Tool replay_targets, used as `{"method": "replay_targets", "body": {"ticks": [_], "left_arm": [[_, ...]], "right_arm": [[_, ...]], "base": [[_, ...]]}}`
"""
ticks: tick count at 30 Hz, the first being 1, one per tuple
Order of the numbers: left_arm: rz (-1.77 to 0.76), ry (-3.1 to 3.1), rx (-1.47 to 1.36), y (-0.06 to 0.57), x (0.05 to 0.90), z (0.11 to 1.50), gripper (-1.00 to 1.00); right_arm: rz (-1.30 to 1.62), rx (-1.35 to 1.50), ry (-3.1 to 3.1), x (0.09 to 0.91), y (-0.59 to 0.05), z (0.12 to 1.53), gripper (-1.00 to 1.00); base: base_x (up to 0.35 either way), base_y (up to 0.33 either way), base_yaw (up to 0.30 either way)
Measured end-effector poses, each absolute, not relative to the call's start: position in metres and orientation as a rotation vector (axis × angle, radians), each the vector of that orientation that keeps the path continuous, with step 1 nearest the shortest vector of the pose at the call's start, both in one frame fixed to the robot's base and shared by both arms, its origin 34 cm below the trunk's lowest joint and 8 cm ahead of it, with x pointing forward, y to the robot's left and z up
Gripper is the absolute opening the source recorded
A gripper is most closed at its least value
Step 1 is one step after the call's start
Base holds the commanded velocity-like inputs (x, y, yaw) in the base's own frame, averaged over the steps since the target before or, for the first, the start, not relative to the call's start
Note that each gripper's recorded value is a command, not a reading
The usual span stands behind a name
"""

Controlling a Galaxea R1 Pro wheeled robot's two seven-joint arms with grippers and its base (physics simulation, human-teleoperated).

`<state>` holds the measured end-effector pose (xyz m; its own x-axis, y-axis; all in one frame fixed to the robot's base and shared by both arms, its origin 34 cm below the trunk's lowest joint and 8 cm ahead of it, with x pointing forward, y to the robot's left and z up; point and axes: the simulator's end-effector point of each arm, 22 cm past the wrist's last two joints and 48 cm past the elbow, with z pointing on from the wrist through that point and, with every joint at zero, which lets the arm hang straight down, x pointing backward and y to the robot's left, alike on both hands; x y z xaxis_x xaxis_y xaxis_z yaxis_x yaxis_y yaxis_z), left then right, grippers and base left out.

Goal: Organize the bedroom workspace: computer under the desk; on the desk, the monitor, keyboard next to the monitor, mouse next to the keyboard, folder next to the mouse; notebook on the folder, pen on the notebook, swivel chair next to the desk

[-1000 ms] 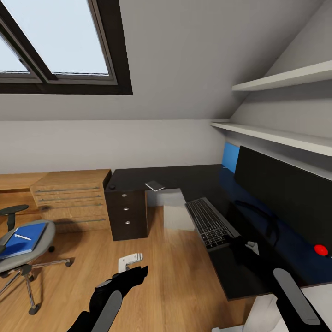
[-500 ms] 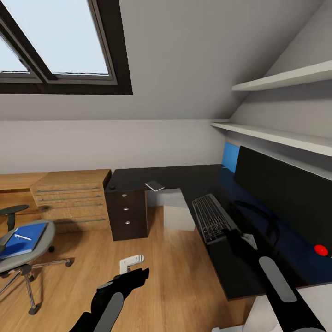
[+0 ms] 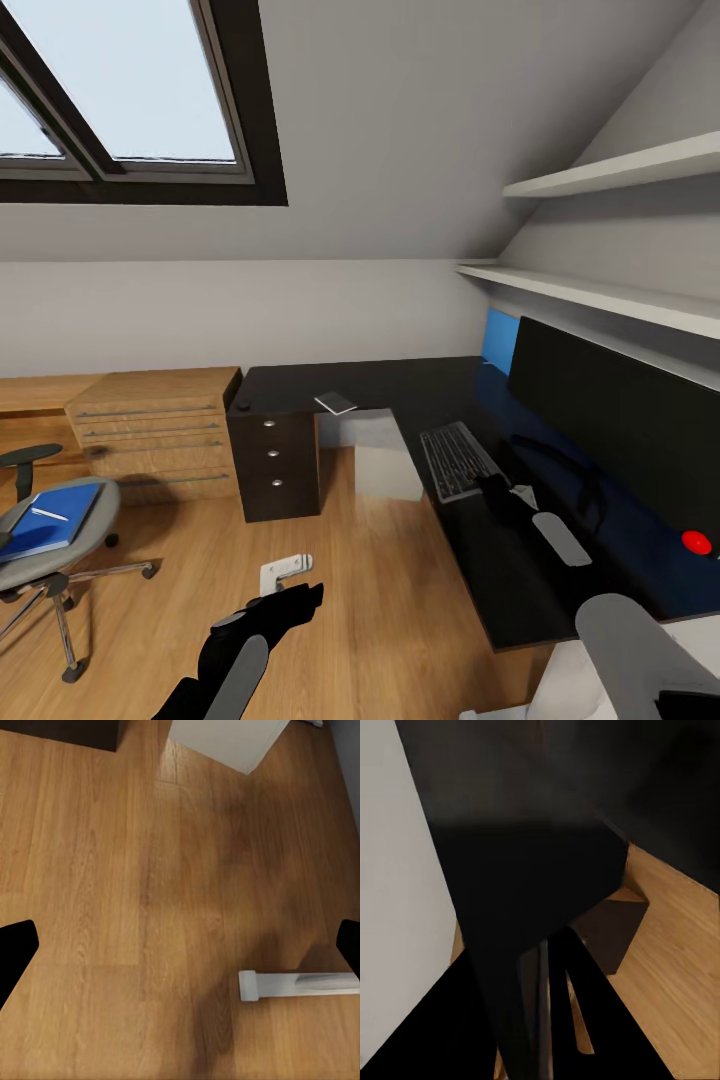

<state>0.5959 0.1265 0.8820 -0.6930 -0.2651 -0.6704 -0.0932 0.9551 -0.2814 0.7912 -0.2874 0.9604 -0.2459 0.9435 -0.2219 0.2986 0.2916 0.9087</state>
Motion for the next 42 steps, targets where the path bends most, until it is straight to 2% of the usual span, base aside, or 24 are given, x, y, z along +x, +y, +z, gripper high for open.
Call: {"method": "replay_targets", "body": {"ticks": [16, 27, 42], "left_arm": [[-0.289, 2.34, -0.249, 0.126, 0.595, 0.879, 1.0], [-0.288, 2.338, -0.249, 0.127, 0.595, 0.879, 1.0], [-0.289, 2.331, -0.254, 0.129, 0.597, 0.882, 1.0]], "right_arm": [[1.161, 0.935, 1.597, 0.794, -0.265, 0.993, -1.0], [1.16, 0.978, 1.621, 0.78, -0.288, 0.964, -1.0], [1.364, 1.105, 1.66, 0.761, -0.283, 0.948, -1.0]], "base": [[0.0, 0.0, 0.0], [0.0, -0.027, 0.0], [0.0, -0.045, 0.0]]}}
